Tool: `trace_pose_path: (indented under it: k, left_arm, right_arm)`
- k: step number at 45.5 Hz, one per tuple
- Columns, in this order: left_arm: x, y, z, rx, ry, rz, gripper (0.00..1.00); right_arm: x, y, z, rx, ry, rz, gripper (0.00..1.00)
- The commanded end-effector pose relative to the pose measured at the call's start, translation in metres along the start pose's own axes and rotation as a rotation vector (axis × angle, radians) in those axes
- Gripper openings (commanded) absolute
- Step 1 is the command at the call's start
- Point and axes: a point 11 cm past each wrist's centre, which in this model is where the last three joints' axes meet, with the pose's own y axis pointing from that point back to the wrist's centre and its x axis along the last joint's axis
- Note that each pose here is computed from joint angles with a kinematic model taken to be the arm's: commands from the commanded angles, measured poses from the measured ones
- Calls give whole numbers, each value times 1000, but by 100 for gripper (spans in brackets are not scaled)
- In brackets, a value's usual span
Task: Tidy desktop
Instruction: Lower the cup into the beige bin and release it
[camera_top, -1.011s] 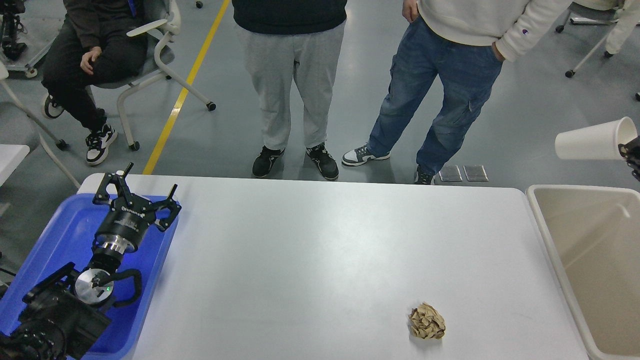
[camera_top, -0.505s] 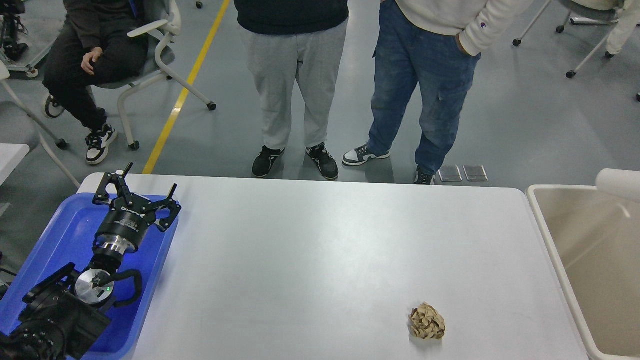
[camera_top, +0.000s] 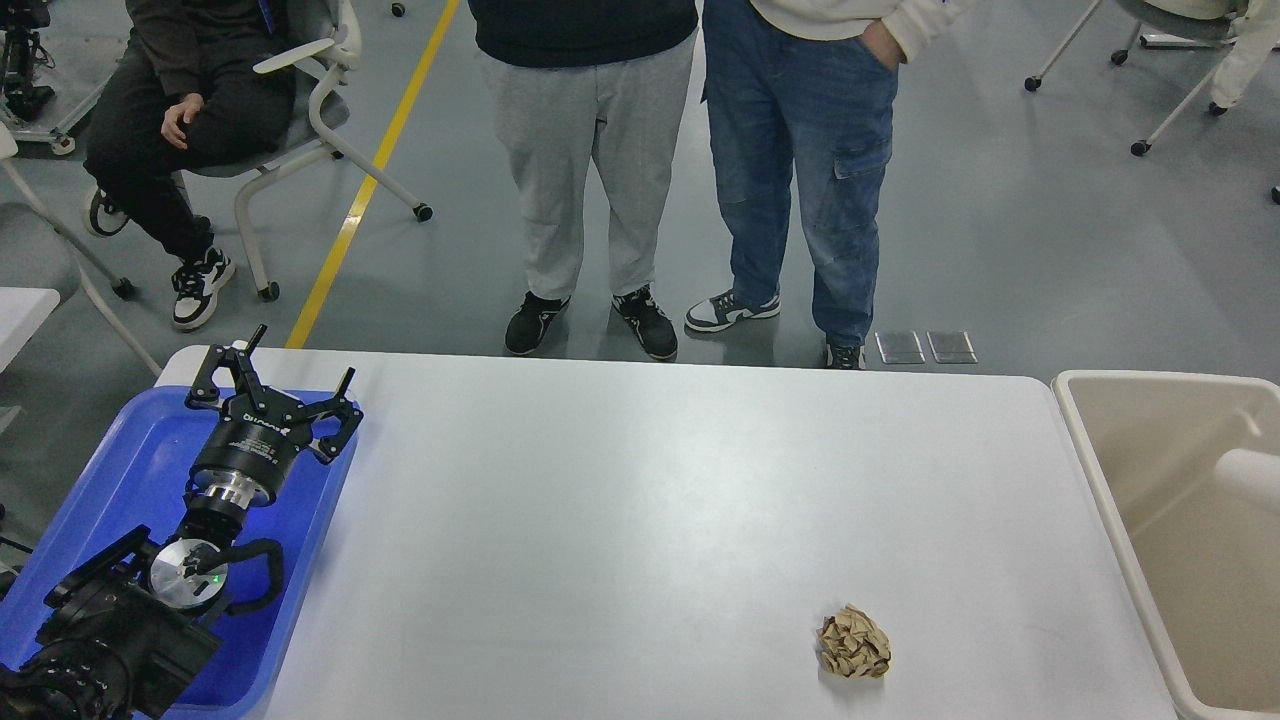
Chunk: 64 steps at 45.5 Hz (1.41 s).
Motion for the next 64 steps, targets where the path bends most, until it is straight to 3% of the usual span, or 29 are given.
trace_pose_path:
  k: [1,27,35,37,42,46,50,64]
  left_arm:
    - [0,0,0,0,0,1,100]
    - [0,0,0,0,0,1,100]
    - [0,0,0,-1,0,-1,100]
    - [0,0,0,-1,0,-1,100]
    - [0,0,0,-1,0,-1,100]
    - [0,0,0,0,0,1,100]
    - [0,0,0,-1,0,-1,100]
    - [0,0,0,0,0,1,100]
  right_arm:
    - [-4,5,29,-50,-9,53,0]
    - [-2,7,36,-65,-5,68,0]
    - [-2,6,30,-54,-2,78,61]
    - [-1,5,27,-50,5,90,69]
    - [1,4,16,-31,16,133,71]
    - [-1,4,13,-25,17,152,95]
    - [-4,1,1,-7,5,145,99]
    - [-22,-2,-17,38,-48,72,99]
